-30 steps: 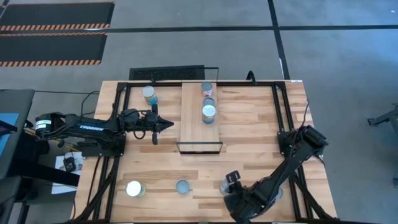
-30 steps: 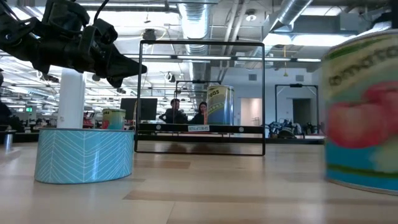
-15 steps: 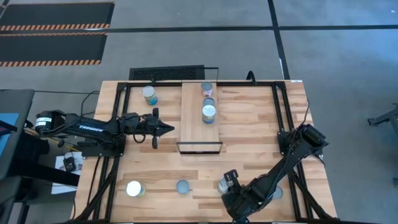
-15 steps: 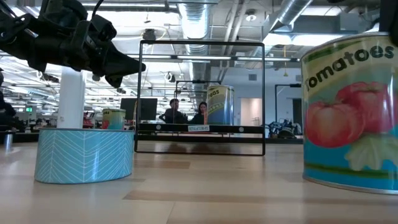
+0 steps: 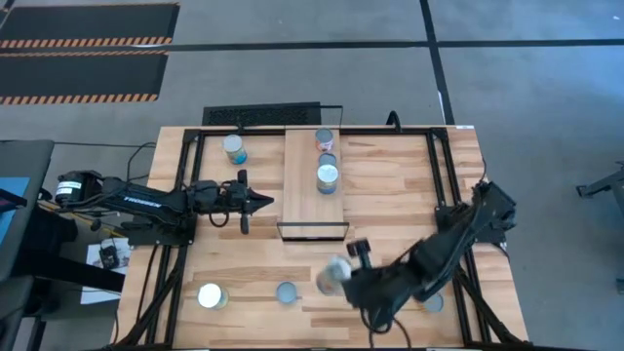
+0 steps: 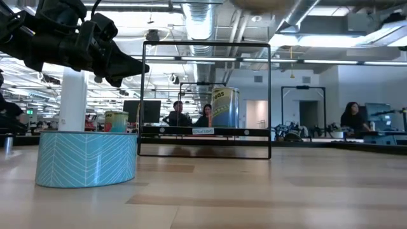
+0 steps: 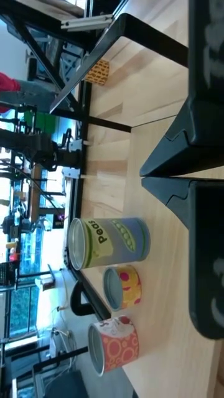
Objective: Pick and place cans onto a shelf
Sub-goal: Put the canned tomatoes on the shelf
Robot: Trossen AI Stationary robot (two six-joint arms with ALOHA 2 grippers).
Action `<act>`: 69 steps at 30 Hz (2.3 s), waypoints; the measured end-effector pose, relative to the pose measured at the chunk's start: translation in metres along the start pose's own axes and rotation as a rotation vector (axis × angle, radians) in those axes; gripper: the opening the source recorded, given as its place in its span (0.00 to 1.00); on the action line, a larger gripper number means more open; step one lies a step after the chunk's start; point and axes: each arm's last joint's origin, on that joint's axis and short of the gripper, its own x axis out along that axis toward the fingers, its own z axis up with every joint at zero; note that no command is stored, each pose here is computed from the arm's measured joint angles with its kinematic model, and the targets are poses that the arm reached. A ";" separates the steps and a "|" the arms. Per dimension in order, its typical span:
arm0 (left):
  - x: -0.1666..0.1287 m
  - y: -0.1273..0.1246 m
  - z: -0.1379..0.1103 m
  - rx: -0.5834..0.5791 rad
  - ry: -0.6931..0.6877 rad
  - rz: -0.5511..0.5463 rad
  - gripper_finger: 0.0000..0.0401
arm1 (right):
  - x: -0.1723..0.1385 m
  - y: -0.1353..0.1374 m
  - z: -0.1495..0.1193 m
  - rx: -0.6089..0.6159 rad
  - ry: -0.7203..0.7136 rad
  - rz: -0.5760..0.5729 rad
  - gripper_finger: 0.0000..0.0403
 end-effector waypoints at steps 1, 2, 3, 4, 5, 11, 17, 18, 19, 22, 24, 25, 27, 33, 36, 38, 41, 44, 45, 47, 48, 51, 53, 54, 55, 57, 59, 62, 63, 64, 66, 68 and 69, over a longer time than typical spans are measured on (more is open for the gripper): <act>0.000 0.000 0.000 0.001 0.000 0.000 0.00 | -0.009 -0.009 0.005 -0.011 -0.022 -0.036 0.02; 0.000 0.000 0.000 0.001 0.000 0.000 0.00 | -0.017 -0.019 0.009 -0.015 -0.041 -0.074 0.01; 0.000 0.000 0.000 0.001 0.000 0.000 0.00 | -0.024 -0.029 0.013 -0.016 -0.053 -0.113 0.01; 0.000 0.000 0.000 0.001 0.000 0.000 0.00 | -0.031 -0.041 0.015 -0.013 -0.060 -0.149 0.01; 0.000 0.000 0.000 0.000 0.000 0.000 0.00 | -0.037 -0.053 0.016 -0.006 -0.059 -0.183 0.01; 0.000 0.000 0.000 -0.017 -0.001 0.017 0.00 | -0.039 -0.127 0.000 0.063 0.133 -0.317 0.01; 0.000 0.001 0.000 -0.020 -0.003 0.038 0.00 | -0.015 -0.157 -0.016 0.091 0.270 -0.312 0.01; 0.000 0.001 0.000 -0.018 -0.003 0.038 0.00 | -0.012 -0.157 -0.018 0.091 0.277 -0.304 0.01; 0.000 0.001 0.000 -0.015 -0.003 0.041 0.00 | -0.010 -0.157 -0.021 0.091 0.289 -0.291 0.01; 0.000 0.001 0.000 -0.013 -0.003 0.044 0.00 | -0.006 -0.157 -0.032 0.100 0.285 -0.269 0.01; 0.000 0.001 0.000 -0.004 -0.003 0.045 0.00 | -0.004 -0.157 -0.041 0.114 0.266 -0.246 0.00; 0.000 0.001 0.000 0.000 0.000 0.046 0.00 | -0.004 -0.157 -0.045 0.119 0.247 -0.232 0.00; 0.000 0.001 0.000 0.003 0.001 0.046 0.00 | -0.006 -0.158 -0.056 0.132 0.203 -0.221 0.00; 0.000 0.001 -0.001 0.007 0.005 0.049 0.00 | -0.006 -0.163 -0.094 0.055 0.162 -0.149 0.00; 0.000 0.002 -0.001 0.007 0.004 0.065 0.00 | 0.000 -0.168 -0.111 0.005 0.138 -0.131 0.00; 0.000 0.002 -0.001 0.007 0.004 0.068 0.00 | 0.006 -0.172 -0.124 -0.022 0.137 -0.130 0.00; 0.000 0.002 -0.001 0.014 0.004 0.070 0.00 | 0.019 -0.175 -0.136 -0.073 0.124 -0.077 0.00; 0.000 0.002 -0.001 0.015 0.004 0.072 0.00 | 0.028 -0.176 -0.141 -0.155 0.117 -0.034 0.00; 0.000 0.002 -0.001 0.015 0.004 0.072 0.00 | 0.031 -0.177 -0.141 -0.184 0.116 -0.019 0.00; 0.000 0.002 -0.001 0.015 0.004 0.072 0.00 | 0.040 -0.176 -0.142 -0.237 0.131 0.020 0.00; 0.000 0.002 -0.001 0.015 0.004 0.073 0.00 | 0.044 -0.177 -0.143 -0.270 0.140 0.030 0.00; 0.000 0.003 -0.001 0.015 0.003 0.084 0.00 | 0.054 -0.178 -0.142 -0.374 0.152 0.043 0.00; 0.000 0.003 -0.001 0.015 0.005 0.087 0.00 | 0.060 -0.179 -0.143 -0.439 0.166 0.055 0.00; 0.000 0.003 -0.001 0.015 0.005 0.087 0.00 | 0.064 -0.181 -0.143 -0.475 0.166 0.056 0.01; 0.000 0.003 -0.001 0.015 0.005 0.087 0.00 | 0.066 -0.182 -0.143 -0.507 0.168 0.060 0.01; 0.000 0.003 -0.001 0.015 0.005 0.087 0.00 | 0.071 -0.186 -0.144 -0.556 0.173 0.061 0.01; 0.000 0.003 -0.001 0.015 0.005 0.087 0.00 | 0.075 -0.189 -0.144 -0.595 0.170 0.057 0.01; 0.000 0.003 -0.001 0.015 0.007 0.091 0.00 | 0.080 -0.191 -0.143 -0.639 0.169 0.056 0.01; 0.000 0.003 -0.001 0.015 0.006 0.091 0.00 | 0.080 -0.191 -0.143 -0.647 0.169 0.059 0.01; 0.000 0.003 -0.001 0.015 0.004 0.091 0.00 | 0.080 -0.191 -0.144 -0.653 0.170 0.060 0.01; 0.000 0.003 -0.001 0.015 0.007 0.091 0.00 | 0.080 -0.193 -0.142 -0.660 0.150 0.055 0.01; 0.000 0.003 0.000 0.015 0.003 0.091 0.00 | 0.080 -0.193 -0.141 -0.658 0.122 0.063 0.01; 0.000 0.003 0.000 0.015 0.003 0.091 0.00 | 0.080 -0.193 -0.140 -0.657 0.109 0.071 0.01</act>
